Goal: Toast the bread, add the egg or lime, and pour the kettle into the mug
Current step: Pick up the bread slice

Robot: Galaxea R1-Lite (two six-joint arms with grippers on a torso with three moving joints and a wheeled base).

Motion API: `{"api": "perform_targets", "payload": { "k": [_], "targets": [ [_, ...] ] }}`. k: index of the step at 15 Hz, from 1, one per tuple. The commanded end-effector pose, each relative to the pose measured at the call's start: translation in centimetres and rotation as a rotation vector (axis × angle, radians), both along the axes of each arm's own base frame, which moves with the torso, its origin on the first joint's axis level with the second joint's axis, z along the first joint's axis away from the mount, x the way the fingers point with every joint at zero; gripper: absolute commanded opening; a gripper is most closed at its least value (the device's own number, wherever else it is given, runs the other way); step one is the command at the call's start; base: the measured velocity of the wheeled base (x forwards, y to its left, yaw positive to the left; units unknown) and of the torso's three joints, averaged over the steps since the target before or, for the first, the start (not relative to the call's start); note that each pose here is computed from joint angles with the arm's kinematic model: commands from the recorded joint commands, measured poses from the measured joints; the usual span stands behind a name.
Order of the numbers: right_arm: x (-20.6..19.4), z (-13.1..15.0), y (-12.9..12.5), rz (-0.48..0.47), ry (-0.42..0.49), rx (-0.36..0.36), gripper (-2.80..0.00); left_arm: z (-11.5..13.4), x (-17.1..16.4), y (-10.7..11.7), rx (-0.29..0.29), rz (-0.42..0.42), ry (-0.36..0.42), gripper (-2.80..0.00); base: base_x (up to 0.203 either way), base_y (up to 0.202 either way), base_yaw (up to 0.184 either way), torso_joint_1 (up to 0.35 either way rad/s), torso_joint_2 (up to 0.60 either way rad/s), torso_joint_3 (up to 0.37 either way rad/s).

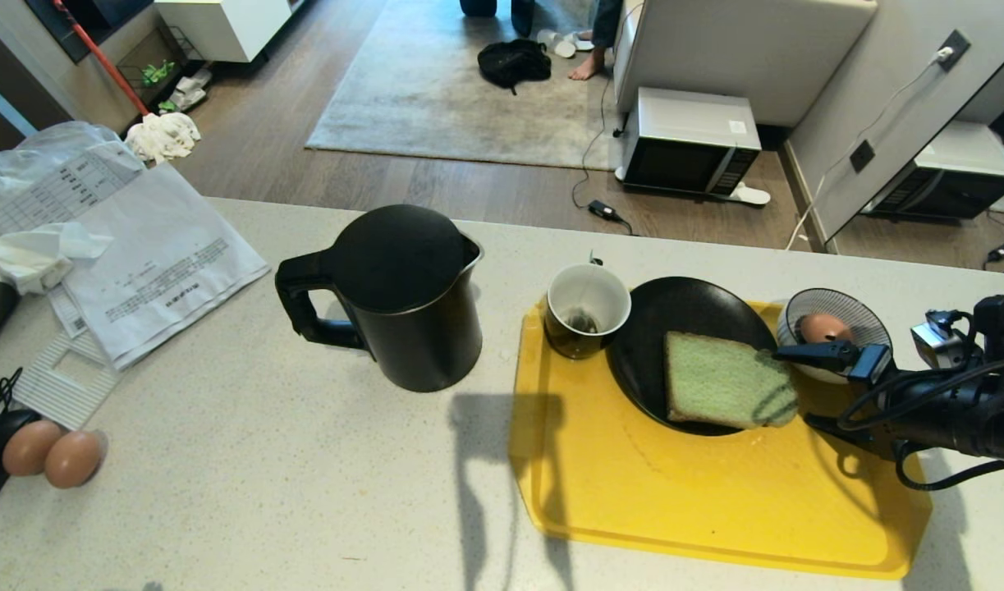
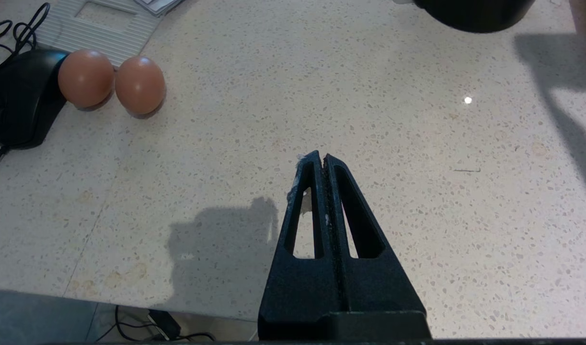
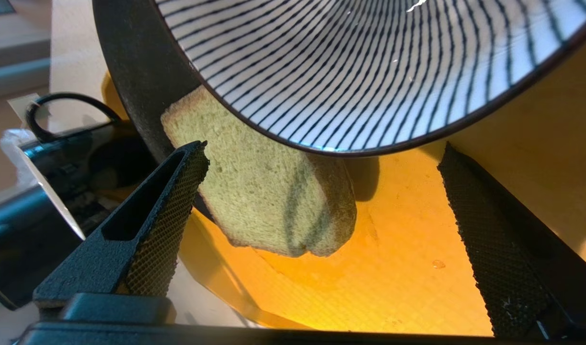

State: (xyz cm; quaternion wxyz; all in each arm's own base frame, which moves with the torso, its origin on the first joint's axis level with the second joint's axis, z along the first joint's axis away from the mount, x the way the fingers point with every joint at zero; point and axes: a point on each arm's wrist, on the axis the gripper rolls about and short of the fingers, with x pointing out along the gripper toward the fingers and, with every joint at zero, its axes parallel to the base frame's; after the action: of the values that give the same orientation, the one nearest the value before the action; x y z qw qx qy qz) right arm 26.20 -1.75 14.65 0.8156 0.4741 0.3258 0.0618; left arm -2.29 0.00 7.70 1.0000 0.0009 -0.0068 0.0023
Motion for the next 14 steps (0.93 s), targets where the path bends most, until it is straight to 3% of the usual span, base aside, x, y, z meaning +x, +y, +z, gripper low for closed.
{"api": "perform_targets", "payload": {
  "k": [1, 5, 14],
  "targets": [
    [-0.04, 0.27, 0.01, -0.004, -0.008, 0.013, 0.0, 0.02, -0.01, 0.0, 0.0, 0.0, -0.001, -2.8, 0.0, 0.0, 0.0, 0.0, 0.0, 0.0],
    [0.0, 0.43, 0.23, 0.015, 0.003, 0.097, 0.0, -0.03, 0.01, 0.0, 0.0, 0.0, 0.001, -2.8, 0.0, 0.0, 0.0, 0.0, 0.0, 0.0],
    [-0.72, 0.43, 0.94, 0.045, 0.01, 0.132, 0.0, -0.01, 0.0, 0.0, 0.0, 0.001, 0.0, -2.8, 0.0, 0.0, 0.0, 0.0, 0.0, 0.0]
  ]
}}
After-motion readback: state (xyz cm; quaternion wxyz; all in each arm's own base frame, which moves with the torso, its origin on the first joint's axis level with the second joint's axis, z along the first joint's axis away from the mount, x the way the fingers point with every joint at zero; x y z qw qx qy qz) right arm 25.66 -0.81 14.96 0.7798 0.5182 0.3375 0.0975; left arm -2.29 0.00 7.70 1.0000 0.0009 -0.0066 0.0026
